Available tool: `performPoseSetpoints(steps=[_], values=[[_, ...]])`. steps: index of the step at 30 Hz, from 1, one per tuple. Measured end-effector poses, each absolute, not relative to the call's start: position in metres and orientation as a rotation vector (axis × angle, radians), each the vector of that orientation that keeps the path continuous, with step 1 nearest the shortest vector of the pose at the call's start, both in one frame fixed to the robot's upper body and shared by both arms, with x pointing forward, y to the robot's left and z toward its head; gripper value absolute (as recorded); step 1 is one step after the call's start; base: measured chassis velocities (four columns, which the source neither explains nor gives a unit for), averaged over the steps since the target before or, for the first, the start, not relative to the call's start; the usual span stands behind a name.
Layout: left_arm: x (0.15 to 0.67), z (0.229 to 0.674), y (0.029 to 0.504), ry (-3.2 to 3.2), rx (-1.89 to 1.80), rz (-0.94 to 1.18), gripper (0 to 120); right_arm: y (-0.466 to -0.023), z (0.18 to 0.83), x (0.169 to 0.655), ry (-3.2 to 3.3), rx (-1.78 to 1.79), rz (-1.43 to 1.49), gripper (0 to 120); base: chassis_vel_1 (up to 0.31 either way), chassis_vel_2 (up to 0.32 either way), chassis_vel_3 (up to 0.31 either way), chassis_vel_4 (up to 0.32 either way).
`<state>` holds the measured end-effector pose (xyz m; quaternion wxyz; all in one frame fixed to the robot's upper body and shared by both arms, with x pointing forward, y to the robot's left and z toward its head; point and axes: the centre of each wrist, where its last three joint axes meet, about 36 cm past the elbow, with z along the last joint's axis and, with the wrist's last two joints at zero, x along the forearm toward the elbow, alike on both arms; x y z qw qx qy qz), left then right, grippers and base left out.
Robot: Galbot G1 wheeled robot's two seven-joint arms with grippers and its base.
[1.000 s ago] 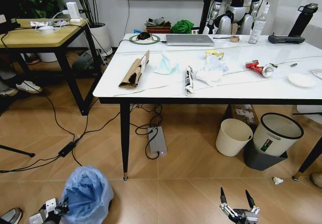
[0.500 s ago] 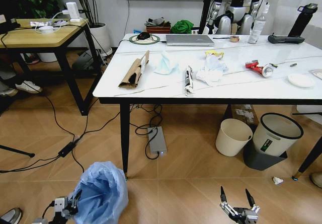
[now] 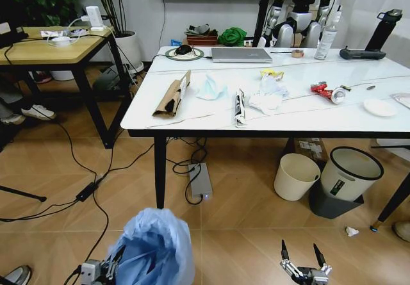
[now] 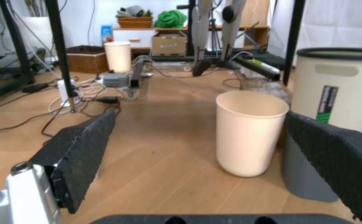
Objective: Pick up the trash bin and place the trash from the table into it.
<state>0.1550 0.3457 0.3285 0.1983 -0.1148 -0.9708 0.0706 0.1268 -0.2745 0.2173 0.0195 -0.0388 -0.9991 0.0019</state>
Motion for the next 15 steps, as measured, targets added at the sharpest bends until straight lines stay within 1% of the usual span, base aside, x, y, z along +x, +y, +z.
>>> performPoseSetpoints(steps=[8, 15], values=[[0.1606, 0.329, 0.3375, -2.657, -0.252, 0.207, 0, -0.2849, 0.2276, 0.1197, -3.102, -0.147, 0.064, 100, 0.0, 0.0, 0.0, 0.0], [0.1621, 0.3285, 0.339, -2.634, -0.202, 0.224, 0, -0.2833, 0.2271, 0.1173, -3.101, -0.126, 0.089, 100, 0.0, 0.0, 0.0, 0.0]])
